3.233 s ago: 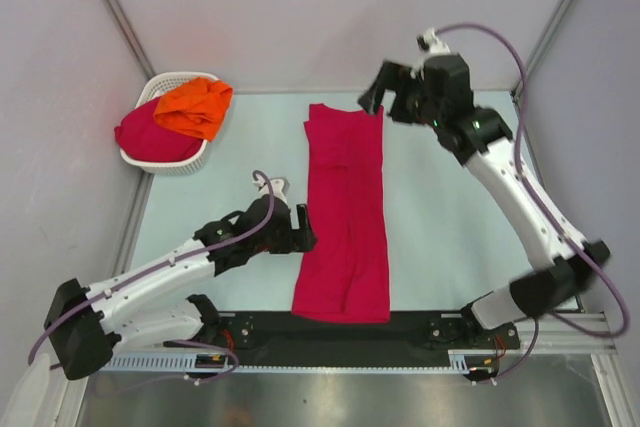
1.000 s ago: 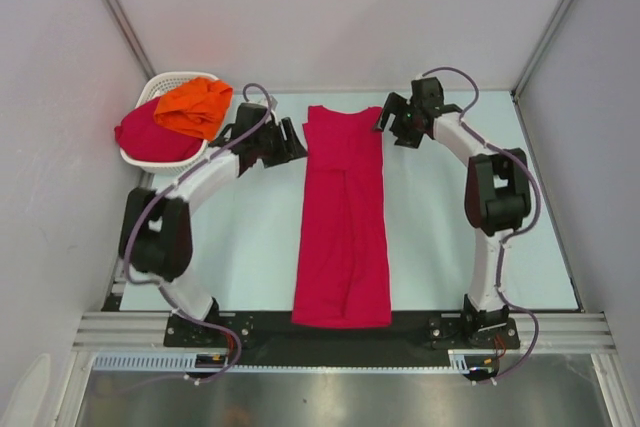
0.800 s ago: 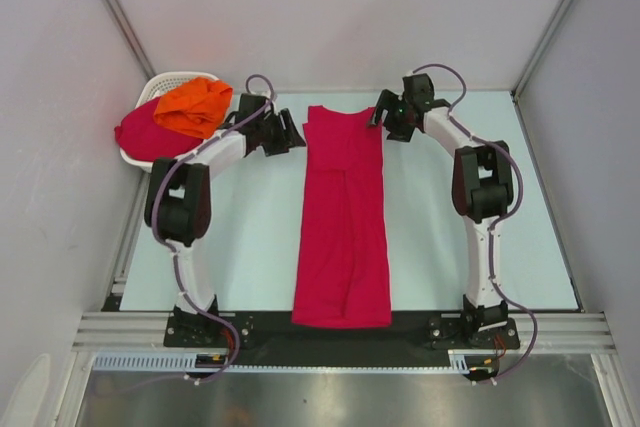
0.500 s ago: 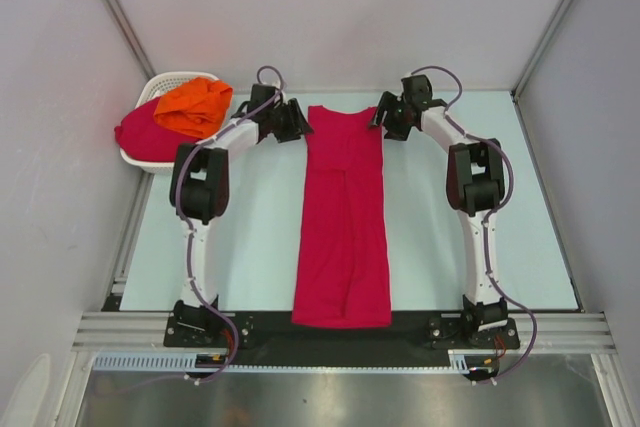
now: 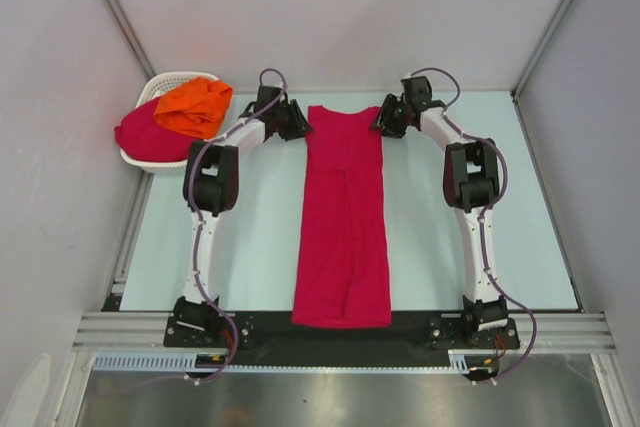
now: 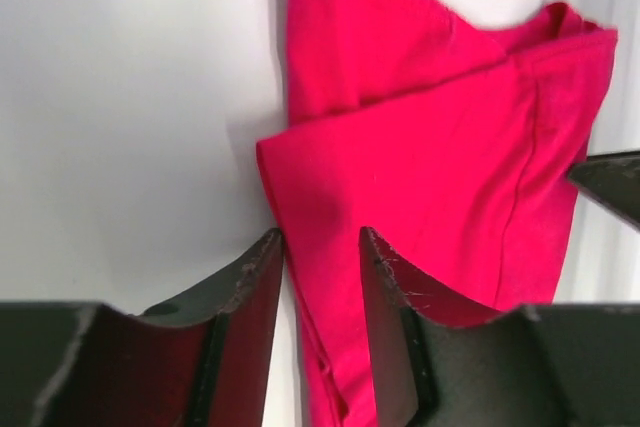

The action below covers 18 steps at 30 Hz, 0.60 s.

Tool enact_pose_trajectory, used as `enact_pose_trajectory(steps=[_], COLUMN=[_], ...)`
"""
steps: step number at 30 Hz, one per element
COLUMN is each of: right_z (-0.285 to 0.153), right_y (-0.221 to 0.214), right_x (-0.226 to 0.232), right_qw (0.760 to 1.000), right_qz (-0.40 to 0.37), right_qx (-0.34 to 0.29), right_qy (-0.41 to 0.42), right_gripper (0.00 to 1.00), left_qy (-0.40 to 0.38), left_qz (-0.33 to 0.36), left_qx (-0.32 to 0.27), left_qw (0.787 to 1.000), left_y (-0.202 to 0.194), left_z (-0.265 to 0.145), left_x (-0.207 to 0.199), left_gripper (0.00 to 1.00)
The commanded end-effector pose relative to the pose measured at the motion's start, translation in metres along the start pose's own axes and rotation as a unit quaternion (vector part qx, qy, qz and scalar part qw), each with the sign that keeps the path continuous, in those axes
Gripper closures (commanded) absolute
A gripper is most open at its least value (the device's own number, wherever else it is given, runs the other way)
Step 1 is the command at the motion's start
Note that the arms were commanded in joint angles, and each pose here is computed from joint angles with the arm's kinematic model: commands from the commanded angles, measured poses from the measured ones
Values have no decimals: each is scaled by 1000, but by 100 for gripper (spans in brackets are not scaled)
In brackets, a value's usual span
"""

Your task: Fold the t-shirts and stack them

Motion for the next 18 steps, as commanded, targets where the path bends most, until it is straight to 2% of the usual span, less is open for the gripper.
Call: enact_pose_trajectory(steps=[1,2,4,5,7,10,11,12,15,17,18], right_z=[13,21,26,29,32,34,35,34,34,32,31], right_y=[10,6,8,11,15,27,32,38,52,56,58], right_x=[9,4,4,4,5,9,11,9,6,14,19], right_qw=[999,1000,1000,999,999,999,998,998,997,994,992], right_qz=[-6,2,6,8,11,12,12,16,21,12,6], right_qx=[-5,4,5,1,-7,-26,-33,-39,-51,-42,-39], right_qy=[31,28,30,32,33,43,48,48,61,101,119], right_gripper=[56,62,68,75,81,91,92,92,86,69,58], left_qy=[22,24,27,28,28,29,36,32,31,23,18], left_qz=[-20,-25,-30,-36,-44,-53,-57,-53,-59,-61,-56], left_qx=[-8,-12,-20,-21,-34,-50,-43,-57,-63,-63,-64], left_qw=[1000,999,999,999,998,997,997,996,996,996,996], left_y=[4,6,11,11,21,35,31,43,48,49,50], left_z=[15,15,18,22,24,30,36,35,38,40,40], left_x=[10,10,11,13,12,15,20,17,21,21,20], left_gripper=[61,67,77,87,97,100,100,100,99,97,95])
Point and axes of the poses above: each gripper's point midway between its finger pads, its own z axis out along the fingers, its own x axis along the line the jaws close on, y = z × x, the point moved 5 cm from there along -z, back along the fingers, and after that the axes turned 12 degrees about z, right-handed, at the moved point
